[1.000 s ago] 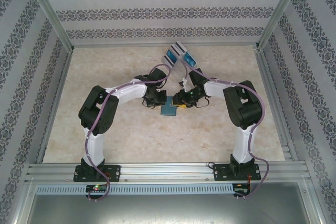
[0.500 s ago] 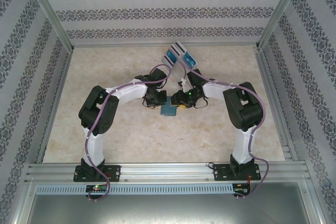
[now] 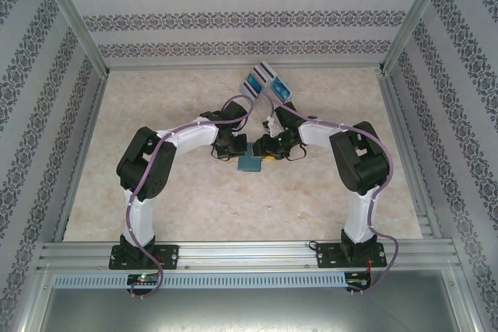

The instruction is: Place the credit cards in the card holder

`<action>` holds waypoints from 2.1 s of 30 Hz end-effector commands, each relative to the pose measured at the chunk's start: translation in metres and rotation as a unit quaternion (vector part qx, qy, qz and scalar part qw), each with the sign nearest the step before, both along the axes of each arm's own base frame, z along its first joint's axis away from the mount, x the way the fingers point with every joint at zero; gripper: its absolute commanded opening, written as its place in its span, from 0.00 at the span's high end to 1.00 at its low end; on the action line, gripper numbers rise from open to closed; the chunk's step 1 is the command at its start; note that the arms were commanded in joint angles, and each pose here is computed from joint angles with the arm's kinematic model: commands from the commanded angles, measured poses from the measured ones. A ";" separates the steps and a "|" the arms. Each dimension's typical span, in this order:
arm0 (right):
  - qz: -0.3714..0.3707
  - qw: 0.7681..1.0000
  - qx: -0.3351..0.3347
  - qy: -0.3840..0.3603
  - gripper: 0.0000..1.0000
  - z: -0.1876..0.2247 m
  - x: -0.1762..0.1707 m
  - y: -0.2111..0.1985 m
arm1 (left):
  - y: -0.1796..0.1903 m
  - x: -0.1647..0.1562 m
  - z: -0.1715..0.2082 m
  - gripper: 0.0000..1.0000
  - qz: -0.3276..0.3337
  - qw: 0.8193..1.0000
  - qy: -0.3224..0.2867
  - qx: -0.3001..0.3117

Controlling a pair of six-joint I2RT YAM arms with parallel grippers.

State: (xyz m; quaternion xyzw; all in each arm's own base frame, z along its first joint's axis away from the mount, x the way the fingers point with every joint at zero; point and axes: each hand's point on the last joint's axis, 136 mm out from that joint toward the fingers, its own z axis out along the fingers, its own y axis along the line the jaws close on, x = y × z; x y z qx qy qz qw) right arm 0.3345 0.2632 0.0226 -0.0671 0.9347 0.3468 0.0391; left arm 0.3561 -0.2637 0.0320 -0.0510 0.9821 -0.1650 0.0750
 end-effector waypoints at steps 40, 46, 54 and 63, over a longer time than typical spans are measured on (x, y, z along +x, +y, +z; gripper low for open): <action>0.061 0.995 -0.042 0.061 0.56 -0.041 -0.048 0.064 | -0.048 -0.033 -0.021 1.00 -0.008 0.994 0.020 -0.109; 0.063 0.993 -0.078 0.064 0.56 -0.040 -0.044 0.064 | -0.052 -0.029 -0.019 1.00 -0.002 0.992 0.011 -0.123; 0.072 0.982 -0.159 0.078 0.56 -0.056 -0.051 0.059 | -0.055 -0.034 -0.029 1.00 0.001 0.989 0.010 -0.148; 0.066 0.976 -0.190 0.082 0.56 -0.055 -0.052 0.067 | -0.058 -0.040 -0.037 1.00 0.002 0.984 0.012 -0.177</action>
